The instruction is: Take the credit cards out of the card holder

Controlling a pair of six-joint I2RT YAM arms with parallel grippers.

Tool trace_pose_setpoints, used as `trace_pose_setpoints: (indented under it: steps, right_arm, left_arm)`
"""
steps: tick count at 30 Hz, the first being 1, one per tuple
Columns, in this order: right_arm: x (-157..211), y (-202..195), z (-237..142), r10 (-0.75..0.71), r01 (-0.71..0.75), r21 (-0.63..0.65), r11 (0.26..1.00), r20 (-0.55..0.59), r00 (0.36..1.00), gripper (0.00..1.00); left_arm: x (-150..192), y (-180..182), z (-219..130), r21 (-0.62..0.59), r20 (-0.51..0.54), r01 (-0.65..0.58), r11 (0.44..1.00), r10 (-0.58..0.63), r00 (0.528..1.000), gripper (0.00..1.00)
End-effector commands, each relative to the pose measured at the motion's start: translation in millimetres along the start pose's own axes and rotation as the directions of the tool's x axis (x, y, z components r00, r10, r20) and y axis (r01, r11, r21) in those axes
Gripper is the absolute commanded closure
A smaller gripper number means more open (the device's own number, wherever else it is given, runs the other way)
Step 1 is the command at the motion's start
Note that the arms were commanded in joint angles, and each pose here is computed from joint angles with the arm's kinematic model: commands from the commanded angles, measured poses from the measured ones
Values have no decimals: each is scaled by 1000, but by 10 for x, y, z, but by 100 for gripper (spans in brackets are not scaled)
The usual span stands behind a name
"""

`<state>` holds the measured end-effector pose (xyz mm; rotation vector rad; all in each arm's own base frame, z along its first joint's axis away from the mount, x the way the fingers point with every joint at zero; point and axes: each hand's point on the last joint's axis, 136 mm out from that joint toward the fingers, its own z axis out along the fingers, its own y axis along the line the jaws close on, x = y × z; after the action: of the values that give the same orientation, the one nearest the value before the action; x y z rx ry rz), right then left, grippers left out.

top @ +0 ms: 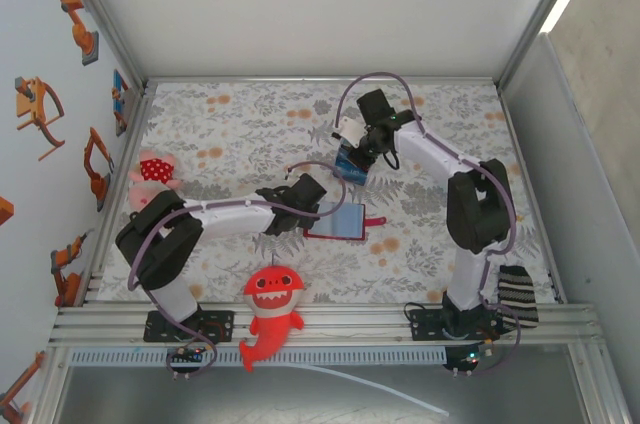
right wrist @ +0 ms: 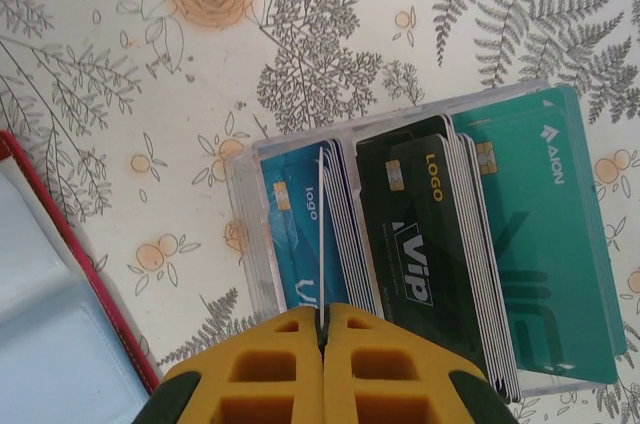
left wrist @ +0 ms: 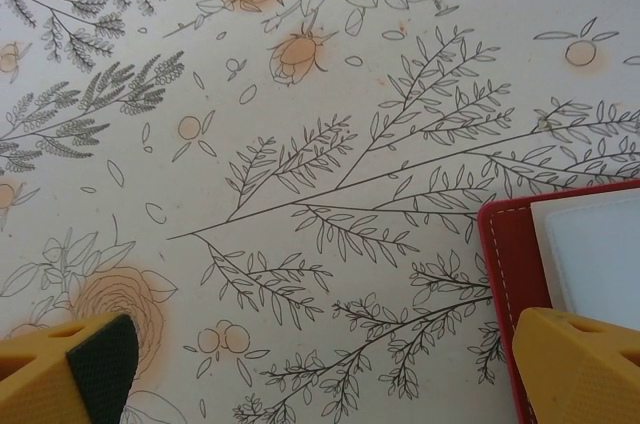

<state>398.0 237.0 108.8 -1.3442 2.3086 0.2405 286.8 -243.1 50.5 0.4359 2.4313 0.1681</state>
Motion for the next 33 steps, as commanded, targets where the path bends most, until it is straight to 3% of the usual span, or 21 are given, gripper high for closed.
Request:
trace_pose_setpoints:
  steps: [1, 26, 33]
  right_arm:
    - [-19, -20, -30, -25, 25, -22, 999, -5, 1000, 100]
    - [158, -25, 212, -14, 8, -67, 998, -85, 996, 100]
    - [125, -52, 175, -12, 7, -60, 998, -85, 996, 87]
  left_arm:
    - [-98, 98, -131, -10, 30, 26, 1000, -25, 999, 3]
    - [-344, 362, -469, -12, 139, 97, 995, -94, 986, 3]
    - [-379, 479, -554, -4, 183, 142, 990, -139, 973, 3]
